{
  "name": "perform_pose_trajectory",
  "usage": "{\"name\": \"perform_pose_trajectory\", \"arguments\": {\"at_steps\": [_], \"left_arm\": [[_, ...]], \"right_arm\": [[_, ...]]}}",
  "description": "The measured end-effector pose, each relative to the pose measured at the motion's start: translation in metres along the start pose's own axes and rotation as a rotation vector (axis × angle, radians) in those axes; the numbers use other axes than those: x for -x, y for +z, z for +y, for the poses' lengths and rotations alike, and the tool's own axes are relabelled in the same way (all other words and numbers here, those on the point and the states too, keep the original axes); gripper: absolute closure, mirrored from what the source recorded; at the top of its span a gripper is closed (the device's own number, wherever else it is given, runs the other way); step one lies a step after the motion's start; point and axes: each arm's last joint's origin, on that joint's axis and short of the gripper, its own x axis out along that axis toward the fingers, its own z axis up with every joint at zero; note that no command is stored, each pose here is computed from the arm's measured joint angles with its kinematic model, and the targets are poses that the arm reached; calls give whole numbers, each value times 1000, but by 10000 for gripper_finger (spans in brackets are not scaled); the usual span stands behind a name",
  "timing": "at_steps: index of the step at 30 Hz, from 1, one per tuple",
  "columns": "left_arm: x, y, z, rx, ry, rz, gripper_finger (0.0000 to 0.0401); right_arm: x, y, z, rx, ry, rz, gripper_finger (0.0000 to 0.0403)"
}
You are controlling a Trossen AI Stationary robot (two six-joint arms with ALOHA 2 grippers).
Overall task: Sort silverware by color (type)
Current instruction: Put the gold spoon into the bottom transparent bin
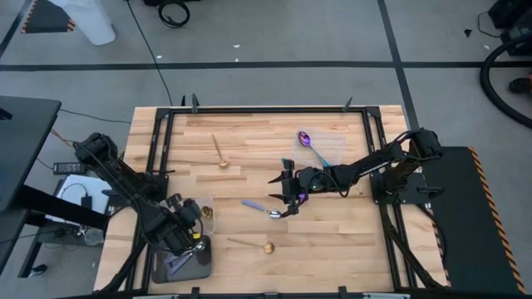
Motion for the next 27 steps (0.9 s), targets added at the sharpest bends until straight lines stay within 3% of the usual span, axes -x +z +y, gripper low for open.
{"name": "perform_pose_trajectory", "arguments": {"at_steps": [7, 12, 18, 27], "left_arm": [[-2, 3, -2, 28, -26, -3, 374], [-5, 10, -2, 15, -47, 39, 336], [2, 30, -6, -76, -82, 109, 307], [29, 69, -1, -212, -1, 148, 322]], "right_arm": [[0, -1, 0, -12, 2, 8, 195], [0, -2, 1, -29, 4, 15, 195], [0, -2, 2, -49, 8, 23, 195], [2, -4, 12, -80, 40, 54, 195]]}}
